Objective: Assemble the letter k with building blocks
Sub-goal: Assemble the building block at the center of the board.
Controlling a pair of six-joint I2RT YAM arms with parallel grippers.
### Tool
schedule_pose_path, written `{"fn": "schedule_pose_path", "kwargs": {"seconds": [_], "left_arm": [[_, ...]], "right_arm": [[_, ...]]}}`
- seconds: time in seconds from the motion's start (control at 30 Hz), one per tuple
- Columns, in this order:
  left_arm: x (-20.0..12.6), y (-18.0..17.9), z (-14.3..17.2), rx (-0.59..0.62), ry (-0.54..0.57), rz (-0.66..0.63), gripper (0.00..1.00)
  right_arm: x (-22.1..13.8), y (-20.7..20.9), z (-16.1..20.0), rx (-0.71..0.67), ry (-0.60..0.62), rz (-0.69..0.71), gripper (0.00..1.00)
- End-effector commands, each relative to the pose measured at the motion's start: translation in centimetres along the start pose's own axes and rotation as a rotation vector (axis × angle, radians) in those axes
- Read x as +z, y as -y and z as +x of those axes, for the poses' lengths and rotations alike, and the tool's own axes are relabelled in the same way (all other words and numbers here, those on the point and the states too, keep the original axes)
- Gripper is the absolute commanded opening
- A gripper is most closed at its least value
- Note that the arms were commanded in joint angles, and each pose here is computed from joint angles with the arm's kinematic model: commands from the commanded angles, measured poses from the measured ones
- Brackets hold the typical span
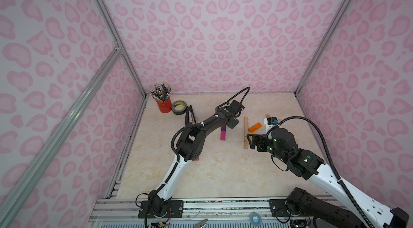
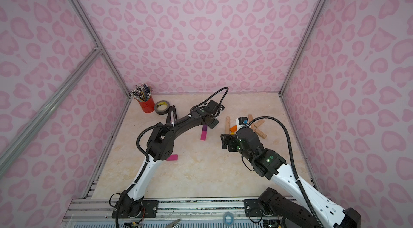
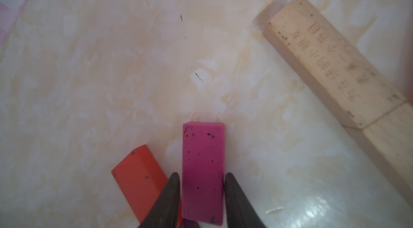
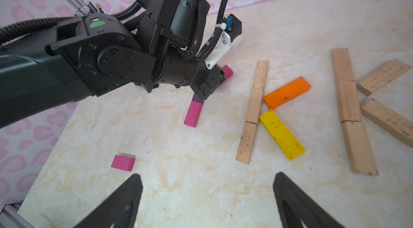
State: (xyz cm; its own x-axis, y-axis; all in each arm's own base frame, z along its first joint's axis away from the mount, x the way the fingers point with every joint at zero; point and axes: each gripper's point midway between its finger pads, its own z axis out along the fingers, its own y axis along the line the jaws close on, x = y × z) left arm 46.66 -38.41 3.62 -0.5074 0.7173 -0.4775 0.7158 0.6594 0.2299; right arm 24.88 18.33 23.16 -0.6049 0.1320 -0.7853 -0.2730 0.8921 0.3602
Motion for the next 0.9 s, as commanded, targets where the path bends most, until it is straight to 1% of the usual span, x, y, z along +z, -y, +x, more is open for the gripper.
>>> {"fn": "schedule_pose_path", "kwargs": {"seconds": [0.0, 0.27, 0.47, 0.63, 0.73, 0.83, 0.87], "left_arm": [[-0.7, -0.5, -0.5, -0.012, 0.016, -0.007, 0.37], [-1.2, -0.5, -0.8, -0.018, 0.026, -0.005, 0.36], [-3.6, -0.6, -2.7, -0.044, 0.083, 0.018, 0.4], [-7.7, -1.1, -4.5, -0.103, 0.152, 0.037, 0.42], [-11.3, -2.0, -5.1, -0.17, 0.213, 0.042, 0.43], [-15.3, -2.9, -4.5, -0.239, 0.273, 0.064, 0.44], [-16.6, -3.2, -3.7, -0.263, 0.291, 0.064, 0.45]], "right_arm": [[0.1, -0.1, 0.0, 0.002, 0.002, -0.007, 0.92], [0.1, -0.1, 0.0, 0.003, 0.003, -0.008, 0.92], [0.1, -0.2, -0.1, 0.003, 0.006, -0.012, 0.92], [-0.2, -0.3, -0.5, 0.002, 0.02, -0.013, 0.93], [-0.2, -0.3, -0.6, -0.004, 0.025, -0.012, 0.93], [-0.1, -0.3, -0.7, -0.013, 0.027, -0.012, 0.93], [-0.1, -0.3, -0.8, -0.019, 0.026, -0.013, 0.93]]}}
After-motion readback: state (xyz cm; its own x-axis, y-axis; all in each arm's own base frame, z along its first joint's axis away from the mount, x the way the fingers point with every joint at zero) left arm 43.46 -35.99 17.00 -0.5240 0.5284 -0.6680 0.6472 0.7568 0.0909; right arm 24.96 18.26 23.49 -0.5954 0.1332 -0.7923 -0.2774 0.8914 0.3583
